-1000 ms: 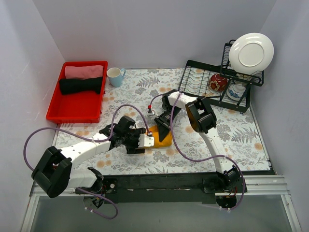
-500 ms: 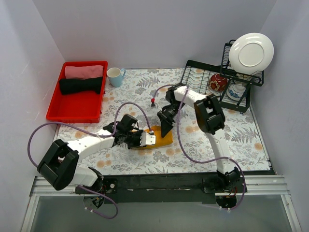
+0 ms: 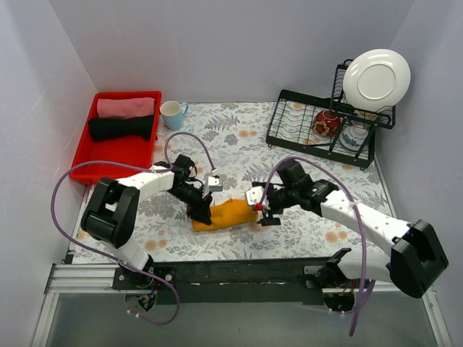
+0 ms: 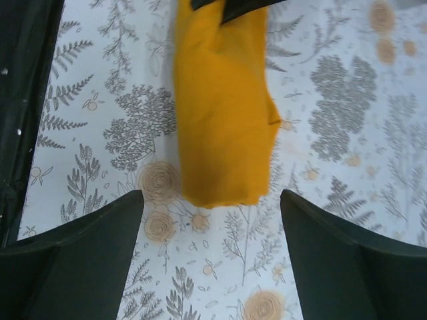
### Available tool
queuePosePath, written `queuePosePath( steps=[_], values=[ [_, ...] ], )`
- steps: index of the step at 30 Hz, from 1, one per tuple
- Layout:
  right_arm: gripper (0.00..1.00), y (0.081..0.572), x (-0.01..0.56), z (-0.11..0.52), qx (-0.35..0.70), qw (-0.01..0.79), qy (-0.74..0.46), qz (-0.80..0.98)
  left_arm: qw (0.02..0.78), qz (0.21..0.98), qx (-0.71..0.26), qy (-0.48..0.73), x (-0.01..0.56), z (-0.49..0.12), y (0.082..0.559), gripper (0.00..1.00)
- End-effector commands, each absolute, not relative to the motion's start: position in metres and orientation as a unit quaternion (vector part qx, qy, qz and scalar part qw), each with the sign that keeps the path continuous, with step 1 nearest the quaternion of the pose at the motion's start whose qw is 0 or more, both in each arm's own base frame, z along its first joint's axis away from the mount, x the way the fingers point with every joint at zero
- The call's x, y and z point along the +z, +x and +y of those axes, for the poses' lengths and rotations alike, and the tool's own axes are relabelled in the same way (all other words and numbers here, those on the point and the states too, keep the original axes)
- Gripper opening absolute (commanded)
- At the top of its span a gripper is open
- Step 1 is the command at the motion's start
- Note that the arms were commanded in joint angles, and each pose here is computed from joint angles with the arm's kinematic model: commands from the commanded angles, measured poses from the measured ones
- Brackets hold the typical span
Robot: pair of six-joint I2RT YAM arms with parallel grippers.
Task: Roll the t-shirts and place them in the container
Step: Roll the T-shirt to the center of the board.
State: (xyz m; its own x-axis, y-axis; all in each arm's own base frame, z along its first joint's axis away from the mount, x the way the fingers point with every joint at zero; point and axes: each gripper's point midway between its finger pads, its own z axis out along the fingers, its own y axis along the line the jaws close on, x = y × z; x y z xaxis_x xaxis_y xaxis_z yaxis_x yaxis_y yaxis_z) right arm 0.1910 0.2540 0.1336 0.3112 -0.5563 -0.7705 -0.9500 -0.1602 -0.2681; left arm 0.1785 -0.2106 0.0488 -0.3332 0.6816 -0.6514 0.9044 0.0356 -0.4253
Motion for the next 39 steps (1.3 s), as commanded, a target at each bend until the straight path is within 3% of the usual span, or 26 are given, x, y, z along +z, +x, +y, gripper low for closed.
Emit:
queuePosePath(
  steps=[1,15,18,19,21,22,25,28,29,35,36,39],
  values=[
    [0.87,0.189,0.115,0.282,0.237,0.392,-0.748,0.480,0.129,0.699,-0.463,0.530,0.068,-0.212,0.174,0.09],
    [0.87,0.188,0.071,0.317,0.251,0.389,-0.769,0.440,0.131,0.708,-0.470,0.511,0.062,-0.204,0.190,0.10],
    [0.83,0.185,0.054,0.321,0.255,0.371,-0.780,0.433,0.133,0.711,-0.472,0.504,0.062,-0.202,0.195,0.10],
    [0.79,0.188,0.049,0.323,0.253,0.371,-0.777,0.440,0.134,0.711,-0.471,0.505,0.062,-0.201,0.196,0.10],
    [0.59,0.196,0.050,0.329,0.247,0.370,-0.776,0.447,0.131,0.714,-0.472,0.500,0.061,-0.198,0.196,0.10],
    [0.38,0.193,0.036,0.320,0.251,0.330,-0.778,0.472,0.129,0.716,-0.473,0.497,0.062,-0.196,0.196,0.11],
    [0.16,0.207,0.045,0.319,0.272,0.298,-0.769,0.496,0.127,0.725,-0.465,0.492,0.062,-0.189,0.194,0.17],
    [0.11,0.198,0.053,0.305,0.323,0.225,-0.763,0.513,0.138,0.738,-0.440,0.493,0.064,-0.181,0.200,0.36],
    [0.10,0.180,0.049,0.287,0.338,0.167,-0.770,0.514,0.145,0.741,-0.431,0.494,0.066,-0.179,0.204,0.39],
    [0.09,0.169,0.068,0.285,0.411,0.041,-0.740,0.530,0.241,0.732,-0.361,0.525,0.109,-0.181,0.249,0.45],
    [0.09,0.158,0.060,0.278,0.430,-0.021,-0.714,0.552,0.260,0.725,-0.353,0.531,0.120,-0.183,0.256,0.46],
    [0.08,0.167,0.054,0.291,0.454,-0.059,-0.673,0.580,0.295,0.703,-0.340,0.551,0.146,-0.189,0.261,0.47]
  ],
)
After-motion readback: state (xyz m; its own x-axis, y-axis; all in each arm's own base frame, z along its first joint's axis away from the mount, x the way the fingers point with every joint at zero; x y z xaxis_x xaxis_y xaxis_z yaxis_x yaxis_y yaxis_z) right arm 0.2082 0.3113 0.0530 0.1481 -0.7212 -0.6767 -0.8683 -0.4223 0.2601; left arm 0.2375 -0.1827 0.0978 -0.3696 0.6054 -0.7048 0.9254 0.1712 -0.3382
